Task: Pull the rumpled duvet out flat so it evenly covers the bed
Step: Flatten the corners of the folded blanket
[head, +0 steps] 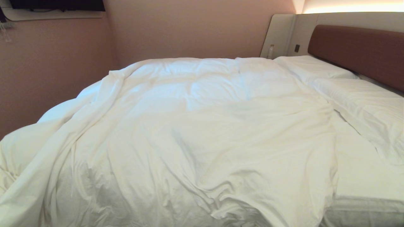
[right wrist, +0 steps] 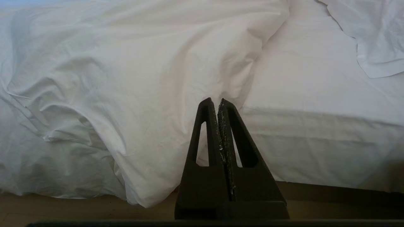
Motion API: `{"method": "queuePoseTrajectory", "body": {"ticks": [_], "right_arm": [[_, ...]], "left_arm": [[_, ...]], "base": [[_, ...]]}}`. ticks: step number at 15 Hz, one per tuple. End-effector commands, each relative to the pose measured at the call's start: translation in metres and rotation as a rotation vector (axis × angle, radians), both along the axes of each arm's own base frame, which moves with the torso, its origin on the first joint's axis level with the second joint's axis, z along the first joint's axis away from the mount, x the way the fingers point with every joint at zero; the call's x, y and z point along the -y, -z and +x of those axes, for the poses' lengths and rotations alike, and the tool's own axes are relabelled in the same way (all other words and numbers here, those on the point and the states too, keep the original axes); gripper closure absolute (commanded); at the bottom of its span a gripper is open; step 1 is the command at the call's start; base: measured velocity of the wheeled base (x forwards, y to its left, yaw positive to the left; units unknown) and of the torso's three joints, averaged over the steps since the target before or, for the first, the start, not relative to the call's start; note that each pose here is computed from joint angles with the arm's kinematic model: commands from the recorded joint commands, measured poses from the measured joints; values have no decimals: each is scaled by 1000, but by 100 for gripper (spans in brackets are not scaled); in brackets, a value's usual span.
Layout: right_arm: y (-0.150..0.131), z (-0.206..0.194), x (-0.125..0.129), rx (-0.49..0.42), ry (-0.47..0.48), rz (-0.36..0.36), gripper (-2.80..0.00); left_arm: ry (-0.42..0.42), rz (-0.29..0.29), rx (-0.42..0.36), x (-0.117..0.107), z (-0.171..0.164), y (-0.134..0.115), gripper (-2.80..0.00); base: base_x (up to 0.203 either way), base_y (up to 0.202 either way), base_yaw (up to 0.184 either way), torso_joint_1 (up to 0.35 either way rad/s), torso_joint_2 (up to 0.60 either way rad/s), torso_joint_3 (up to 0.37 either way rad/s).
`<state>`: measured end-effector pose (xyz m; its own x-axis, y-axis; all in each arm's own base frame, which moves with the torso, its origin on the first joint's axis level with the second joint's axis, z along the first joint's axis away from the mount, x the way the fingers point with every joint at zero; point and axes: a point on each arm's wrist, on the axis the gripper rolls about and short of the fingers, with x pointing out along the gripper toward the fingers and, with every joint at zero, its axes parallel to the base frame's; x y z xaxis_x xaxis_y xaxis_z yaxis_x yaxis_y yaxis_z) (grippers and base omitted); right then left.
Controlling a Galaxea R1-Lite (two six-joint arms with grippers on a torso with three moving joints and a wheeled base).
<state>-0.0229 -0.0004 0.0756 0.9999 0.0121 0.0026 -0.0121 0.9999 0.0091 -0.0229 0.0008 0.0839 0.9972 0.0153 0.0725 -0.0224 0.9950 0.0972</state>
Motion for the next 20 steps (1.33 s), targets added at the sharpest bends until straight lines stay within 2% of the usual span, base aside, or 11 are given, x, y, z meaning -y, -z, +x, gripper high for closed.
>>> {"method": "queuePoseTrajectory", "body": {"ticks": [1, 5, 15, 20], "right_arm": [[0, 0, 0, -1, 0, 0, 0], [0, 0, 0, -1, 0, 0, 0], [0, 0, 0, -1, 0, -1, 0], [0, 0, 0, -1, 0, -1, 0]], "left_arm": [[-5, 1, 3, 0, 0, 1, 0], [29, -1, -9, 1, 0, 2, 0], [31, -10, -8, 1, 0, 2, 0], [29, -16, -8, 1, 0, 2, 0]], "base": [[0, 0, 0, 0, 0, 0], [0, 0, 0, 0, 0, 0], [0, 0, 0, 0, 0, 0], [1, 176, -3, 3, 2, 3]]}}
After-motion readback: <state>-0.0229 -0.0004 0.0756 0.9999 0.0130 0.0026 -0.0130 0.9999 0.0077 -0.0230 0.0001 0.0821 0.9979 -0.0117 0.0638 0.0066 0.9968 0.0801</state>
